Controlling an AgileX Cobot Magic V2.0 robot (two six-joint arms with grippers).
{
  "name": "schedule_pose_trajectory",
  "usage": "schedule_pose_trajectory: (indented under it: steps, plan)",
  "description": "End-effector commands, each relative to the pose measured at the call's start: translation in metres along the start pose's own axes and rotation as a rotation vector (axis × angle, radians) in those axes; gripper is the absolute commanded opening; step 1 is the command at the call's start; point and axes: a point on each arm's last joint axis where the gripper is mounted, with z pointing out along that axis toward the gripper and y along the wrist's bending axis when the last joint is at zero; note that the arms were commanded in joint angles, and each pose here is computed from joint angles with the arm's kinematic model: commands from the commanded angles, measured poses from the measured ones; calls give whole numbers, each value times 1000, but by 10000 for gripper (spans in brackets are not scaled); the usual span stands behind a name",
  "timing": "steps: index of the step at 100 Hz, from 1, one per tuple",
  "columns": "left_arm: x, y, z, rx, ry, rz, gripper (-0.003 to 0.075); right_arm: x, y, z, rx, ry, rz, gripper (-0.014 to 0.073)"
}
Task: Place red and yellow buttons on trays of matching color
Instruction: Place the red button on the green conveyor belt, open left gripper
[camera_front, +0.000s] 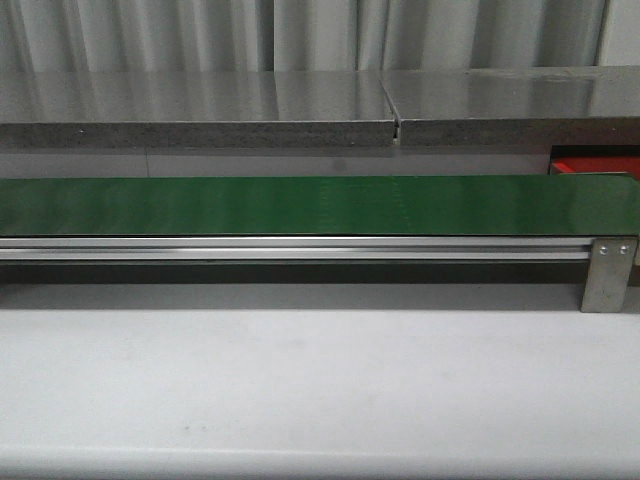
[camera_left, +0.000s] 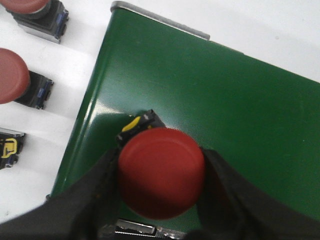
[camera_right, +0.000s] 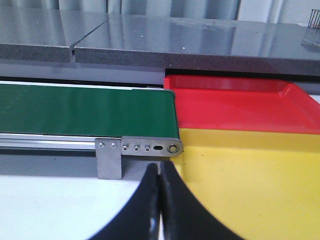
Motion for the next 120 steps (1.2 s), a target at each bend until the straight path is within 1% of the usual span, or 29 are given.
schedule_pose_trajectory:
  steps: [1, 34, 43, 48, 55, 60, 62, 67, 69, 74, 81, 84, 91, 111, 120]
  plan:
    - [-10, -11, -28, 19, -102, 28, -20, -16, 0, -3, -5, -121, -12, -118]
    - [-8, -20, -23, -10, -92, 111, -20, -16, 0, -3, -5, -121, -12, -118]
    - [-8, -20, -23, -21, -91, 122, 0, -16, 0, -3, -5, -121, -12, -118]
    - [-8, -20, -23, -21, -89, 122, 42, -16, 0, -3, -5, -121, -12, -118]
    - [-8, -20, -23, -15, -87, 117, 141, -16, 0, -3, -5, -121, -12, -118]
    - [-8, -20, -23, -15, -85, 117, 242, -16, 0, -3, -5, -121, -12, -118]
    - [-8, -20, -23, -15, -85, 117, 269, -16, 0, -3, -5, -121, -12, -118]
    - [-7, -20, -23, -13, -83, 116, 375, -16, 0, -3, -5, -121, -12, -118]
    - [-7, -20, -23, -13, -83, 116, 400, -16, 0, -3, -5, -121, -12, -118]
    - [-8, -20, -23, -14, -89, 116, 496, -16, 0, -3, -5, -121, -12, -118]
    - [-9, -21, -23, -2, -97, 107, 591, -16, 0, -3, -5, -121, -12, -118]
    - [-9, -22, -23, 10, -98, 98, 617, -16, 0, -3, -5, -121, -12, -118]
    - [-9, -24, -23, 30, -99, 82, 650, -16, 0, -3, -5, -121, -12, -118]
    - [-18, -29, -37, 43, -125, 94, 651, -16, 0, -3, -5, -121, -12, -118]
    - [-26, -34, -51, 48, -165, 108, 650, -16, 0, -3, -5, -121, -12, -118]
